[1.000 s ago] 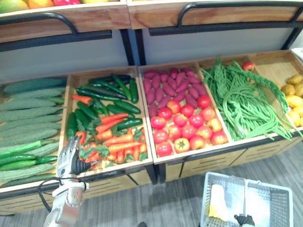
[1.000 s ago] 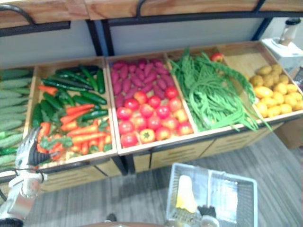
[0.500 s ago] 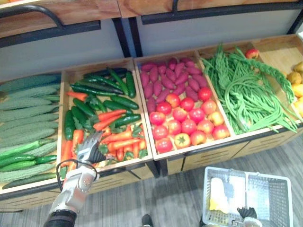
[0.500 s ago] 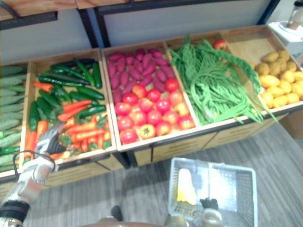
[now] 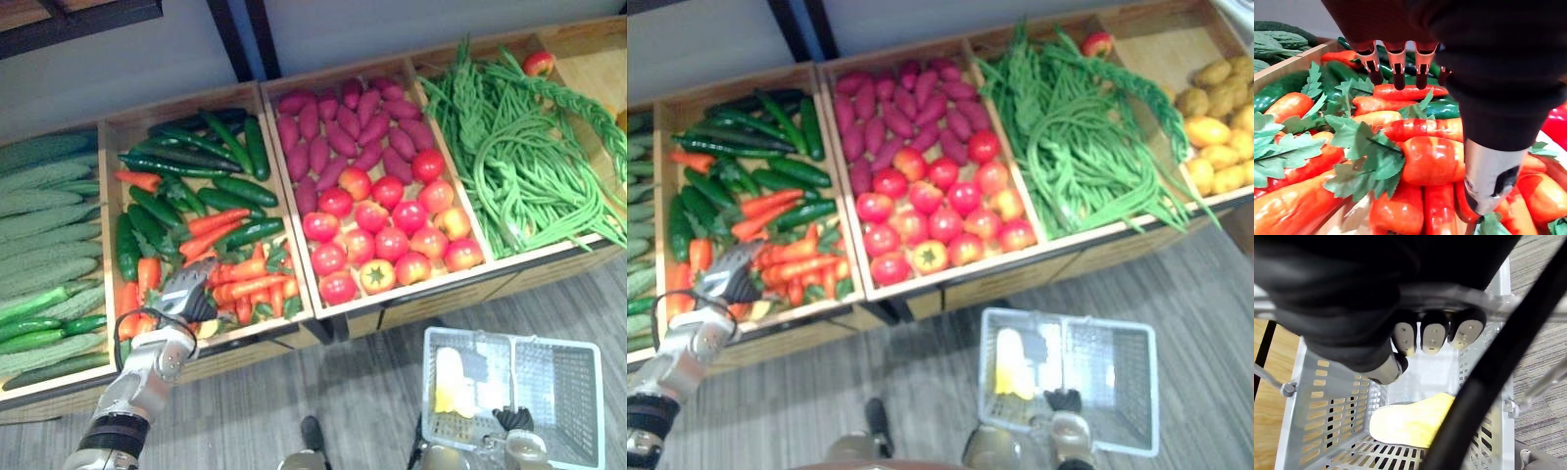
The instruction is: Pick vegetable in the basket
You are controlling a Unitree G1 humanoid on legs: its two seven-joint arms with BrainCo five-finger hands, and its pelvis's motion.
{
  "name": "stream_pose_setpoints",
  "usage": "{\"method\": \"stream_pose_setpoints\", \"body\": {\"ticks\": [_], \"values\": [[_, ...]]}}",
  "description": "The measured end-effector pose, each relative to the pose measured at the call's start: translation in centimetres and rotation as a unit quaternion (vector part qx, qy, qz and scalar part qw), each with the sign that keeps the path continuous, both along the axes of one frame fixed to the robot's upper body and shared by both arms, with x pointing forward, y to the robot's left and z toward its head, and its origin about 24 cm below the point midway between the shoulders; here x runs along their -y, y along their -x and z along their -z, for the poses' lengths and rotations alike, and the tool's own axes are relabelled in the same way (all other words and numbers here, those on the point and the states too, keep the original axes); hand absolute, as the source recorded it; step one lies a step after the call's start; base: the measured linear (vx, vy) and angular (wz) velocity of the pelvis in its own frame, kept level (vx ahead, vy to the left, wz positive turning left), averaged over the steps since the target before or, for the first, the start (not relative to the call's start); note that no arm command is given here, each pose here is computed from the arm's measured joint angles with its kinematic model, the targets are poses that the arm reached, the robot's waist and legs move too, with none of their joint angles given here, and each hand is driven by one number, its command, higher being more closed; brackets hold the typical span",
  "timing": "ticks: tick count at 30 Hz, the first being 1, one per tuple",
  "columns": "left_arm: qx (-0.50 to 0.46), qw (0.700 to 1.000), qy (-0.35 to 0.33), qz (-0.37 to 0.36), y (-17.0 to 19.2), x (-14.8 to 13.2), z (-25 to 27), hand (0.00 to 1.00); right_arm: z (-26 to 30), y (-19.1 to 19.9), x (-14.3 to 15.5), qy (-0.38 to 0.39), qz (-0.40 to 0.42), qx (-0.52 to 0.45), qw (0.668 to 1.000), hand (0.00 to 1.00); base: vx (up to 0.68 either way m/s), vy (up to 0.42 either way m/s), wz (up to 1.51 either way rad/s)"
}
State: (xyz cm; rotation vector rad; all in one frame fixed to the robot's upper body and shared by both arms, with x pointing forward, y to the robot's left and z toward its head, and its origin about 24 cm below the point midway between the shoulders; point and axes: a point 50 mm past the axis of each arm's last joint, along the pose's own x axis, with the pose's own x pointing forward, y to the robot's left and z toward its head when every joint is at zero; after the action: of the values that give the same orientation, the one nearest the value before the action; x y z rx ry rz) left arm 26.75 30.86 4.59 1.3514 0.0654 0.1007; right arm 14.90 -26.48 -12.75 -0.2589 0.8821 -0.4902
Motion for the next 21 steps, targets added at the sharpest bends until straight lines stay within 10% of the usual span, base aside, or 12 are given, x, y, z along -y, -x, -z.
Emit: {"method": "stream_pose_setpoints", "body": {"ticks": [14, 15, 21], "values": [[0.011, 1.0, -0.013, -0.02, -0.2, -1.0, -0.5, 0.0, -1.3, -2.7, 0.2, 0.009, -0.012, 0.037, 0.999, 1.0, -0.02, -0.013, -0.04], [0.021, 1.0, -0.014, -0.019, -0.5, -1.0, -0.9, 1.0, -1.4, -2.8, 0.2, 0.01, -0.013, 0.039, 0.999, 1.0, 0.04, -0.01, -0.03], [0.057, 0.998, -0.016, -0.015, -1.6, -0.6, -2.3, 1.0, -2.0, -4.1, 0.2, 0.015, -0.022, 0.053, 0.998, 1.0, 0.04, -0.008, -0.05]]}}
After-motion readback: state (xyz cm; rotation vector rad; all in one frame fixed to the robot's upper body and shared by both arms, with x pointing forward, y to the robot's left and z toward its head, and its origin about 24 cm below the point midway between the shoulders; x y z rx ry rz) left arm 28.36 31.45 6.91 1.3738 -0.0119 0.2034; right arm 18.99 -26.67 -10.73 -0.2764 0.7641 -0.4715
